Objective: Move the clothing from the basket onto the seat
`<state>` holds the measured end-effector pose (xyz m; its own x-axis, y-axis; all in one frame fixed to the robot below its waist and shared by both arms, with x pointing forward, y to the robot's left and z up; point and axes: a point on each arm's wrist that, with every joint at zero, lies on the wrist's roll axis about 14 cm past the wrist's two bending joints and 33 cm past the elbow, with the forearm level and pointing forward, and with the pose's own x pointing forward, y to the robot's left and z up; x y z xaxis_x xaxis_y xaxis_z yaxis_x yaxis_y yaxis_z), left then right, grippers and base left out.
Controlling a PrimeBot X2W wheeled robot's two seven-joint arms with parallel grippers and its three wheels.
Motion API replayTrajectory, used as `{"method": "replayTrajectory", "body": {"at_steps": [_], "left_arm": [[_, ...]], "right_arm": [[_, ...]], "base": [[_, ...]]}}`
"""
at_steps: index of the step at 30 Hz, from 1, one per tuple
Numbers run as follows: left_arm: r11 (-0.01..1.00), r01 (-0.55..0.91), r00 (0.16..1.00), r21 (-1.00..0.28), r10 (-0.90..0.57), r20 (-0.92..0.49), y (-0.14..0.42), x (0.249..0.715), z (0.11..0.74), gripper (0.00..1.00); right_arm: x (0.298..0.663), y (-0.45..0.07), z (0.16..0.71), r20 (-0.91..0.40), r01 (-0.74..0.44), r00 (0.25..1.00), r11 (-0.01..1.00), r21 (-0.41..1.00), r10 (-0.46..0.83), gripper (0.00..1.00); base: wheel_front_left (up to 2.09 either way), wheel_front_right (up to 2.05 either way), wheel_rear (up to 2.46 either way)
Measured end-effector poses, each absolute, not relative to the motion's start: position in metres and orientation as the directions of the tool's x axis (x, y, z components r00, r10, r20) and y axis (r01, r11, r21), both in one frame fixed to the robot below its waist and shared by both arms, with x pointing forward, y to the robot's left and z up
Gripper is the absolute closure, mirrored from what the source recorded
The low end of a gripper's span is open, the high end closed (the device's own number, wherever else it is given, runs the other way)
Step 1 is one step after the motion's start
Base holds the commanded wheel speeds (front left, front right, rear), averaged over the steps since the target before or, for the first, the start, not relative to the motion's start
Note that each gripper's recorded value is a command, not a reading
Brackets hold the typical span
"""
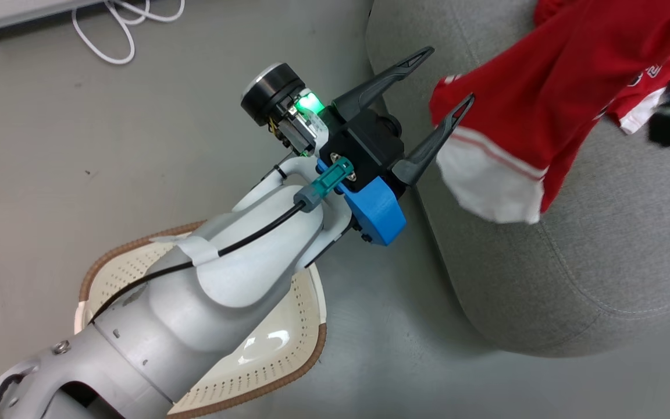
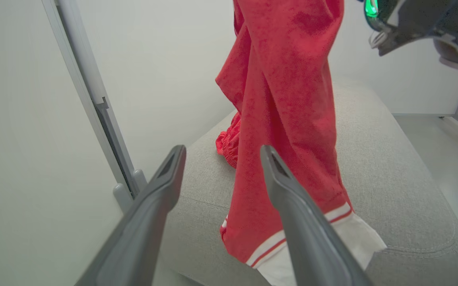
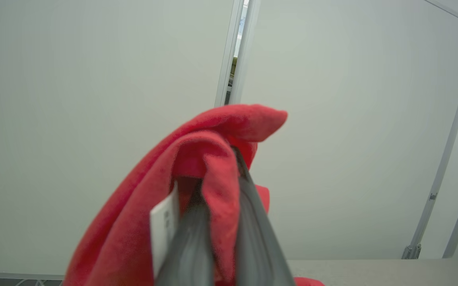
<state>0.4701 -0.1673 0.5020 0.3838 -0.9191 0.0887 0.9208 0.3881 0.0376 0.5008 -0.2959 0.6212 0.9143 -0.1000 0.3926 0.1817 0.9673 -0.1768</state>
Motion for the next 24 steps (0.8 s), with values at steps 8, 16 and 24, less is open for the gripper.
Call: {"method": "replayTrajectory", "body": {"at_steps": [8, 16, 24], "left_arm": [[0.432, 0.902, 0.431, 0.01, -0.901, 0.049, -0.149, 0.504, 0.454, 0.0], [0.446, 0.894, 0.447, -0.043, -0.894, 0.013, -0.142, 0.521, 0.399, 0.0], [0.453, 0.888, 0.453, -0.079, -0.891, -0.018, -0.135, 0.527, 0.363, 0.0]], "right_arm": [[0.54, -0.351, 0.689, 0.584, 0.341, 0.798, 0.91, -0.236, -0.147, 1.0], [0.564, -0.421, 0.693, 0.593, 0.487, 0.773, 0.809, -0.329, -0.224, 1.0], [0.575, -0.463, 0.595, 0.377, 0.497, 0.855, 0.775, -0.391, -0.357, 1.0]], "base": [[0.0, 0.0, 0.0], [0.0, 0.0, 0.0], [0.0, 0.0, 0.0]]}}
